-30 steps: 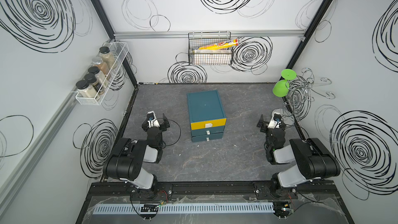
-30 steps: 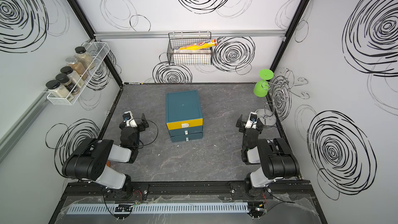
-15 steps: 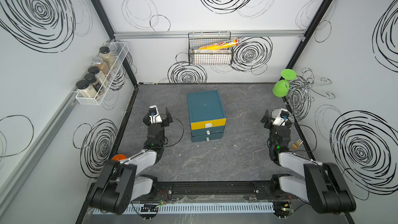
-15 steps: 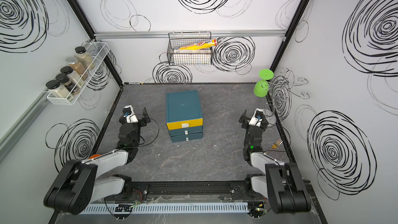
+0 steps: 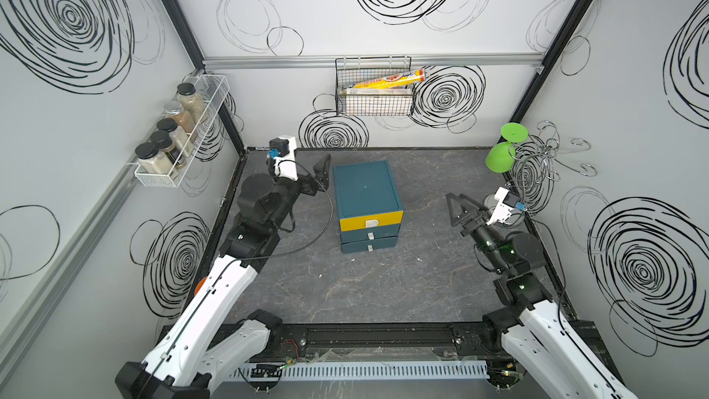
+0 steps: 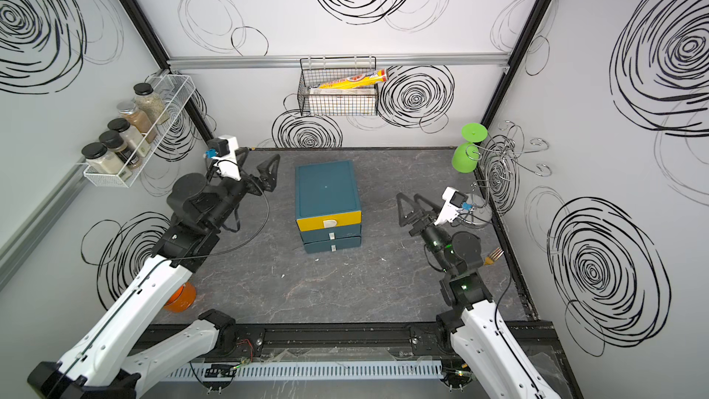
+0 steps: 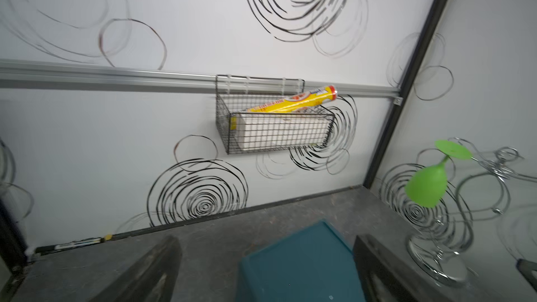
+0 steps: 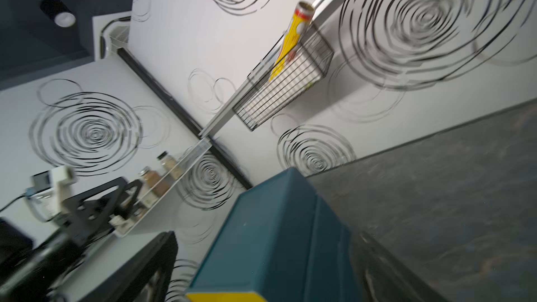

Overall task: Take the cookies out of the drawer
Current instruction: Open the drawer in the storage box.

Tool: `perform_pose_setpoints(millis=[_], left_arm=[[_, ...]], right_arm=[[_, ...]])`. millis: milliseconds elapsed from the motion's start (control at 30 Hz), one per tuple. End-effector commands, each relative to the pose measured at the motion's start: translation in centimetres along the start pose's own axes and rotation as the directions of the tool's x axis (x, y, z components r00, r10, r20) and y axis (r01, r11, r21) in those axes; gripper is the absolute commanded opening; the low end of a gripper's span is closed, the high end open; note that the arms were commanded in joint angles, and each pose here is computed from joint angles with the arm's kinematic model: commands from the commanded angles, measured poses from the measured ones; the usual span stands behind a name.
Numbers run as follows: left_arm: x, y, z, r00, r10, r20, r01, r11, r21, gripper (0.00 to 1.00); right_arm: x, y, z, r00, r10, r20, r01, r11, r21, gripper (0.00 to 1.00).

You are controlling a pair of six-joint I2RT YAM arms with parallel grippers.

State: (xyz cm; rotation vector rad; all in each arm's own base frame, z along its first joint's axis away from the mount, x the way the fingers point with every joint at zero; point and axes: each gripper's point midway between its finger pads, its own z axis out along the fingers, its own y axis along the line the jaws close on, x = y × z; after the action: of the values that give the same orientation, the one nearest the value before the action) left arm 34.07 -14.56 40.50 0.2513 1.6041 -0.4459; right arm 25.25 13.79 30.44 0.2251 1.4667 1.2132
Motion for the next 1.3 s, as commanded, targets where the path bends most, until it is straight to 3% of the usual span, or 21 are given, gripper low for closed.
perform_pose_setpoints(millis=[0, 67, 167, 233, 400, 600, 700, 1067, 1267], left_arm=[[7.5, -4.6, 1.5, 0.940, 0.015, -0.341, 0.051, 0.982, 0.184, 0.99], [9.3, -6.1, 2.4, 0.903, 0.061, -0.425, 0.026, 0.980, 0.195, 0.96], [11.9, -6.3, 4.1, 0.843, 0.094, -0.530, 0.008, 0.982, 0.186, 0.77], [12.8, -6.1, 4.9, 0.829, 0.093, -0.552, 0.003, 0.985, 0.171, 0.67], [14.2, -5.5, 6.1, 0.797, 0.091, -0.597, -0.007, 0.990, 0.142, 0.56], [16.8, -4.9, 6.8, 0.746, 0.086, -0.660, 0.006, 0.991, 0.136, 0.48], [17.9, -5.0, 6.6, 0.724, 0.085, -0.685, 0.023, 0.989, 0.147, 0.38], [19.2, -5.2, 5.4, 0.707, 0.078, -0.702, 0.061, 0.984, 0.170, 0.33], [18.9, -5.2, 5.1, 0.713, 0.078, -0.697, 0.069, 0.981, 0.180, 0.32]], right_arm=[[4.0, 1.5, -0.8, 0.935, 0.339, -0.104, -0.350, 0.931, -0.104, 0.96], [5.6, 2.1, -1.2, 0.908, 0.403, -0.113, -0.416, 0.901, -0.125, 0.96], [8.0, 3.0, -1.5, 0.872, 0.472, -0.127, -0.487, 0.859, -0.154, 0.96], [9.8, 3.9, -0.9, 0.855, 0.493, -0.162, -0.516, 0.841, -0.163, 0.96], [12.9, 6.0, 1.6, 0.811, 0.538, -0.231, -0.580, 0.791, -0.193, 0.91], [14.9, 4.6, 3.8, 0.765, 0.615, -0.191, -0.642, 0.746, -0.174, 0.88], [16.1, 4.6, 5.0, 0.748, 0.630, -0.209, -0.661, 0.735, -0.153, 0.87], [19.5, 3.6, 7.3, 0.717, 0.657, -0.234, -0.686, 0.724, -0.072, 0.75], [19.4, 2.9, 7.9, 0.716, 0.671, -0.194, -0.692, 0.719, -0.064, 0.71]])
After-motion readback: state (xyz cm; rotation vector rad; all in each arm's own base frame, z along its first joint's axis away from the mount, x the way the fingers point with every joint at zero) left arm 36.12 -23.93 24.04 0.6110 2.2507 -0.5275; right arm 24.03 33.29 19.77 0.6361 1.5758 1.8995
